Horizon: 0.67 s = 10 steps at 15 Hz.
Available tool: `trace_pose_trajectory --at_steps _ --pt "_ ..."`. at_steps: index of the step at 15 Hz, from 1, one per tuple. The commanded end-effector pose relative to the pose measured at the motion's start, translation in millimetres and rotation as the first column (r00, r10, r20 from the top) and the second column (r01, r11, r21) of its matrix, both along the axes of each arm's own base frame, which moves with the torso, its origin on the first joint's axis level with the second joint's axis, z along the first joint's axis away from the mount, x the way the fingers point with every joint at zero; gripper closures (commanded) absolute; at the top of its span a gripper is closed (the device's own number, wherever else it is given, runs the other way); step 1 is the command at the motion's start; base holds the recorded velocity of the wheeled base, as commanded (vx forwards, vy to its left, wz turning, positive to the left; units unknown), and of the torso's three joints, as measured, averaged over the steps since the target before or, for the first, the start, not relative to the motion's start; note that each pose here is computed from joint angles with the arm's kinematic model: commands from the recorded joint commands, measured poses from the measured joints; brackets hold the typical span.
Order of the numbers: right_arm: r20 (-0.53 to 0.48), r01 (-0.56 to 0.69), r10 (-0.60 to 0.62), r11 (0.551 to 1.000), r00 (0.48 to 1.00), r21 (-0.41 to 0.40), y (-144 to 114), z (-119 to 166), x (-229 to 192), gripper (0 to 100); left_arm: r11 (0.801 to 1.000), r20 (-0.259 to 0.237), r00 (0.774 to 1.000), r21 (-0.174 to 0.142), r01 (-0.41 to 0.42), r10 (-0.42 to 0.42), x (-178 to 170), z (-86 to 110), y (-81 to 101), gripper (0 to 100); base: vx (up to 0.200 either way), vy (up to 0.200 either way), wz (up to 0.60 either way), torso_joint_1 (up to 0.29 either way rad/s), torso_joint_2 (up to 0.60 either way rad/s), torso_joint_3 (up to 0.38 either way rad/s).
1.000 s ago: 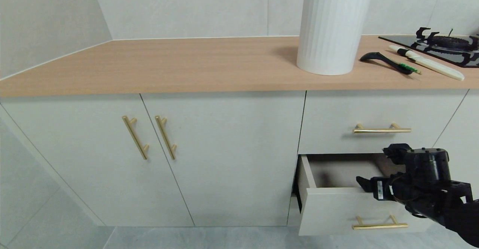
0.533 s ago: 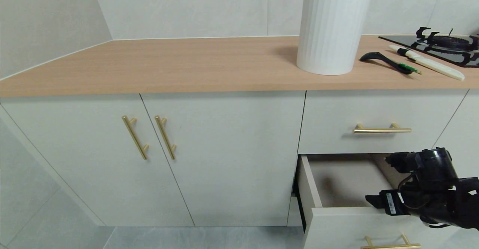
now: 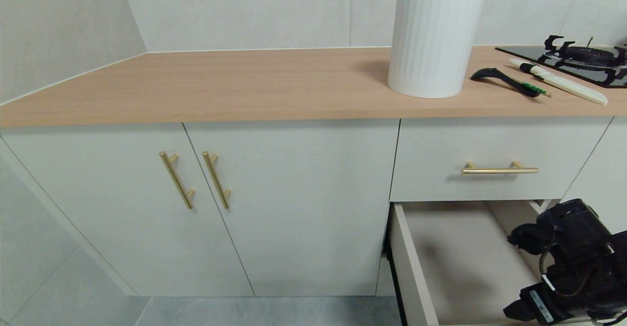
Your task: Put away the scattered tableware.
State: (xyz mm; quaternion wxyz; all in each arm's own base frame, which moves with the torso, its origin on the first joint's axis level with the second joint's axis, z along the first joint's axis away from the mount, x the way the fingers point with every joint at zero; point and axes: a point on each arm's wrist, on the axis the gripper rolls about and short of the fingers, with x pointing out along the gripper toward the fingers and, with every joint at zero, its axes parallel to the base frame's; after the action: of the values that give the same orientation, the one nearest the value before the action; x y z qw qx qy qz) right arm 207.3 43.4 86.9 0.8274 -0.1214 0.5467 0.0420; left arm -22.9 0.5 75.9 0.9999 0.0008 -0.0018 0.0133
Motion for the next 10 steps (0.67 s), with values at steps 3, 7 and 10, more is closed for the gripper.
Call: trace_pose_trajectory --at_steps 3,7,10 --pt "-0.047 -0.063 0.062 0.998 0.997 -0.014 11 -2 -8 0 1.0 -0.001 1.0 0.0 -0.001 0.001 0 -0.1 0.0 0 0.0 0.0 0.0 0.0 0.0 0.0" --pt "-0.165 -0.119 0.11 0.992 0.98 -0.043 19 -9 -19 0 1.0 -0.001 1.0 0.0 -0.001 0.001 0 -0.1 0.0 0 0.0 0.0 0.0 0.0 0.0 0.0" --pt "-0.197 -0.135 0.122 0.989 0.973 -0.053 21 -10 -23 0 1.0 -0.001 1.0 0.0 -0.001 0.001 0 -0.1 0.0 0 0.0 0.0 0.0 0.0 0.0 0.0"
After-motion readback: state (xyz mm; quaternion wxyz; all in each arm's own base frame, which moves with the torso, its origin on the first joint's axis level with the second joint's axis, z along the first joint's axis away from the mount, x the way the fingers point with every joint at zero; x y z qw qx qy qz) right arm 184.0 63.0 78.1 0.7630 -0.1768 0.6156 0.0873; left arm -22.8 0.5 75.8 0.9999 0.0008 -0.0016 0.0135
